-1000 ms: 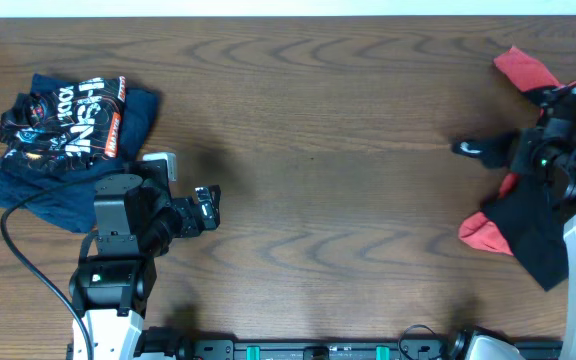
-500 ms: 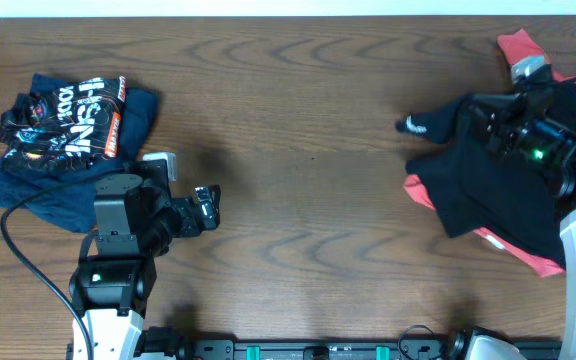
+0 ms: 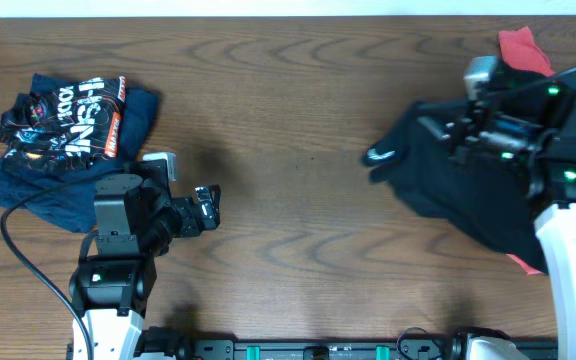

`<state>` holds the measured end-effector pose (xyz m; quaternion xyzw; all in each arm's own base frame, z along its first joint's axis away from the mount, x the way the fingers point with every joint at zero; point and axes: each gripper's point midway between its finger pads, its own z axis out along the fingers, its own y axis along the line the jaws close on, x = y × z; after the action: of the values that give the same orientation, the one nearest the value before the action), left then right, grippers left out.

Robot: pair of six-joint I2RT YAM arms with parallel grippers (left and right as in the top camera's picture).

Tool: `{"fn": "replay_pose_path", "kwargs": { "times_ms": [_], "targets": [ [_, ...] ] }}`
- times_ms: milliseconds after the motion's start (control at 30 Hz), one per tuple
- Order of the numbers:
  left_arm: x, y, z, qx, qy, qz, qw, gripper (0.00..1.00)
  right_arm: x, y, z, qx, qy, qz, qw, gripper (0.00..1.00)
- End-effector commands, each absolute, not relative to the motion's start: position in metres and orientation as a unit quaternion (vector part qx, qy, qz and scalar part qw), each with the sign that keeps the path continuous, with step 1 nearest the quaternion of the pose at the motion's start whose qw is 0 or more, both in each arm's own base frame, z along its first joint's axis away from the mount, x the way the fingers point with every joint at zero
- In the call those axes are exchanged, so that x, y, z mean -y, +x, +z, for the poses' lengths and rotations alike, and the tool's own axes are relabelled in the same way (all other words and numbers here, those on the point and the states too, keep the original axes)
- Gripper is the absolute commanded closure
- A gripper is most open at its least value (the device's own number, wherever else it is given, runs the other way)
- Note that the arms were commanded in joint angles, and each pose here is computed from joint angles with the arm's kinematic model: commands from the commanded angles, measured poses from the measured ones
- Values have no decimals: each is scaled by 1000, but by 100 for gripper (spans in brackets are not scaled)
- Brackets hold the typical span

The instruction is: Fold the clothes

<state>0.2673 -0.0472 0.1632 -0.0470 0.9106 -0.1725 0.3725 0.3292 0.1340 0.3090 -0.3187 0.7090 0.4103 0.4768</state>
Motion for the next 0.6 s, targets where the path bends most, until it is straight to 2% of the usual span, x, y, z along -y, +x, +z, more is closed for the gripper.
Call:
{"fn": "replay_pose_path", "kwargs": {
  "times_ms": [0, 233, 367, 533, 567],
  "targets": [
    [49, 271, 175, -905, -44, -180, 384, 2, -164, 321, 307, -697, -357, 412, 466, 99],
    [49, 271, 175, -905, -44, -180, 384, 2, -228, 326, 273, -703, -402, 390, 437, 99],
    [49, 271, 175, -905, -44, -180, 384, 2, -261, 345, 247, -709, -416, 361, 441, 99],
    [49, 271, 175, -905, -44, -180, 384, 2, -280, 389, 211, -755, -350, 317, 455, 99],
    [49, 271, 174, -905, -44, -180, 383, 2, -277, 401, 206, -768, -325, 302, 462, 89]
  ]
}}
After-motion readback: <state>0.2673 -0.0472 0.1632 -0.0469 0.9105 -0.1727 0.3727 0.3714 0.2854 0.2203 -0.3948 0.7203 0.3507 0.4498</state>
